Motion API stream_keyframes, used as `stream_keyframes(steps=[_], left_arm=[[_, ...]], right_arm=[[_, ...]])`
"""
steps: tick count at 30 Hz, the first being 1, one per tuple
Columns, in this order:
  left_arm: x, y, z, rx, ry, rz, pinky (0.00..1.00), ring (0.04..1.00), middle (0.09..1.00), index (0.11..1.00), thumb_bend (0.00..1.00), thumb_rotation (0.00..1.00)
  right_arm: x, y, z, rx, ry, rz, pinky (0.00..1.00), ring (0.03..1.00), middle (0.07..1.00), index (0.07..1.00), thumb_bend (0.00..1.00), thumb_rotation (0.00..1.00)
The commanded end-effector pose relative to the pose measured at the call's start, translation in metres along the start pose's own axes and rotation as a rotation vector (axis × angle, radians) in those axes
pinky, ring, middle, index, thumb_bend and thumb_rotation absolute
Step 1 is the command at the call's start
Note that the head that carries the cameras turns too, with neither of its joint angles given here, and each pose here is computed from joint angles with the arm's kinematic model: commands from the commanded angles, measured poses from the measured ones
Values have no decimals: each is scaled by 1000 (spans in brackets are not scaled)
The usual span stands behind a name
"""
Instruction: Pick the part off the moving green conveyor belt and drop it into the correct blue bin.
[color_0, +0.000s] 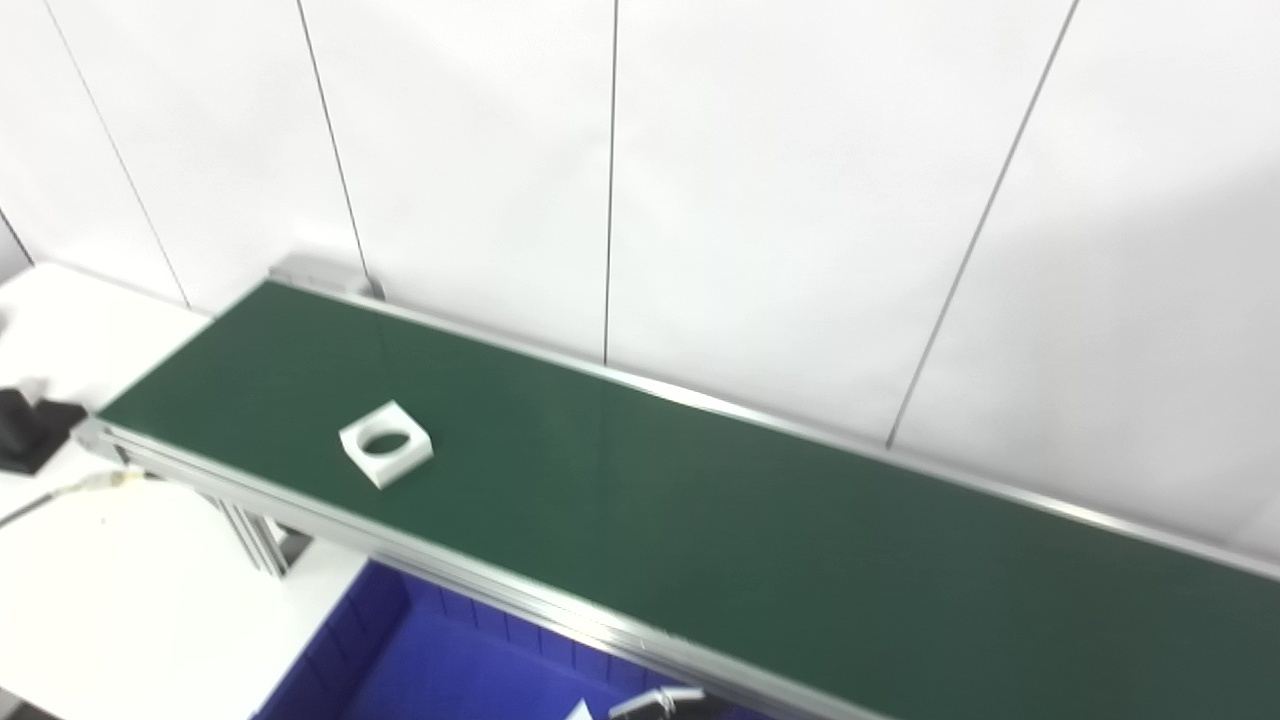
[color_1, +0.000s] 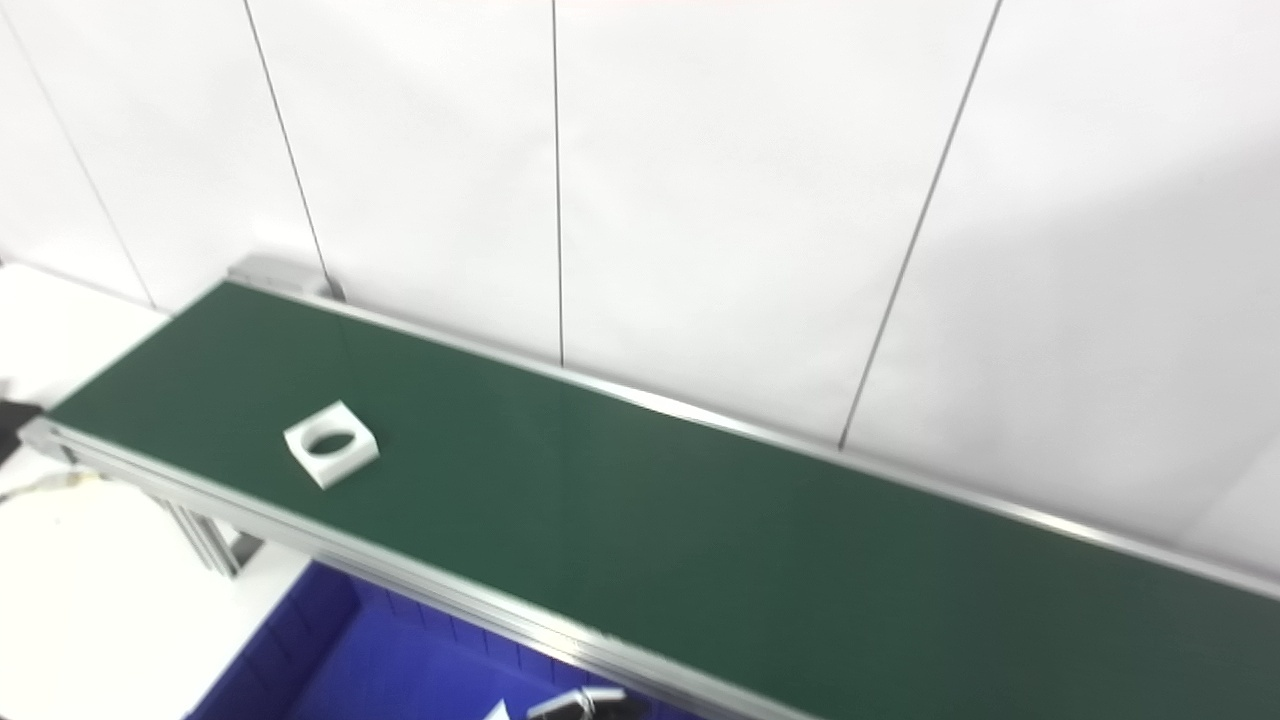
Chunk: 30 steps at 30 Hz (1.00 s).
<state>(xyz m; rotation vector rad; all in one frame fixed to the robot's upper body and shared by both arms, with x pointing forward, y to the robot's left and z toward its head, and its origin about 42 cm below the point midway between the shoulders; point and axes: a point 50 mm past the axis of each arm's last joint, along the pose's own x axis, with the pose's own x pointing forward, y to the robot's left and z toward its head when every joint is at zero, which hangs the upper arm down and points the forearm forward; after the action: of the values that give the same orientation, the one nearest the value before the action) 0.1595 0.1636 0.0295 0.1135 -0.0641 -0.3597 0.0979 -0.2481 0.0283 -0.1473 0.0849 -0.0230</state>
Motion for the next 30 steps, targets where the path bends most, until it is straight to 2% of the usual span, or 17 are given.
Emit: stream_keyframes(steps=[1, 3, 6, 12, 13, 16, 20, 22, 26, 30], left_arm=[[9, 5, 13, 10, -78, -3, 703, 800, 831, 777, 998, 251], [10, 6, 17, 15, -93, -9, 697, 798, 832, 777, 1000, 262], [12, 9, 26, 22, -127, -8, 691, 797, 832, 775, 1000, 266], [21, 27, 58, 54, -247, 41, 686, 792, 829, 773, 1000, 296], [22, 30, 62, 65, -262, 52, 689, 793, 825, 776, 1000, 313], [31, 50, 83, 103, -321, 105, 690, 795, 823, 773, 1000, 304], [41, 78, 101, 232, -354, 150, 705, 815, 842, 807, 986, 357], [47, 96, 108, 293, -356, 155, 730, 844, 866, 827, 984, 382], [59, 127, 124, 381, -374, 139, 769, 873, 897, 857, 955, 375], [65, 144, 136, 456, -376, 139, 804, 896, 920, 892, 906, 393]], right_arm=[[1, -2, 5, 3, -67, 6, 944, 936, 958, 1000, 672, 228], [1, -2, 6, 1, -67, 6, 956, 946, 964, 1000, 665, 241], [1, 0, 6, -4, -69, 3, 982, 947, 962, 1000, 652, 206], [3, 2, 8, 13, -76, 4, 1000, 960, 965, 1000, 636, 189], [3, 3, 8, 16, -75, 2, 1000, 962, 966, 1000, 626, 139], [4, 3, 8, 21, -78, 2, 1000, 961, 963, 1000, 618, 131], [6, 4, 9, 34, -84, 2, 1000, 966, 965, 1000, 612, 123], [7, 4, 9, 25, -85, 5, 979, 946, 960, 1000, 606, 121], [10, 5, 9, 34, -88, 6, 998, 944, 951, 1000, 611, 112], [12, 6, 10, 31, -94, 9, 1000, 940, 942, 1000, 613, 113]])
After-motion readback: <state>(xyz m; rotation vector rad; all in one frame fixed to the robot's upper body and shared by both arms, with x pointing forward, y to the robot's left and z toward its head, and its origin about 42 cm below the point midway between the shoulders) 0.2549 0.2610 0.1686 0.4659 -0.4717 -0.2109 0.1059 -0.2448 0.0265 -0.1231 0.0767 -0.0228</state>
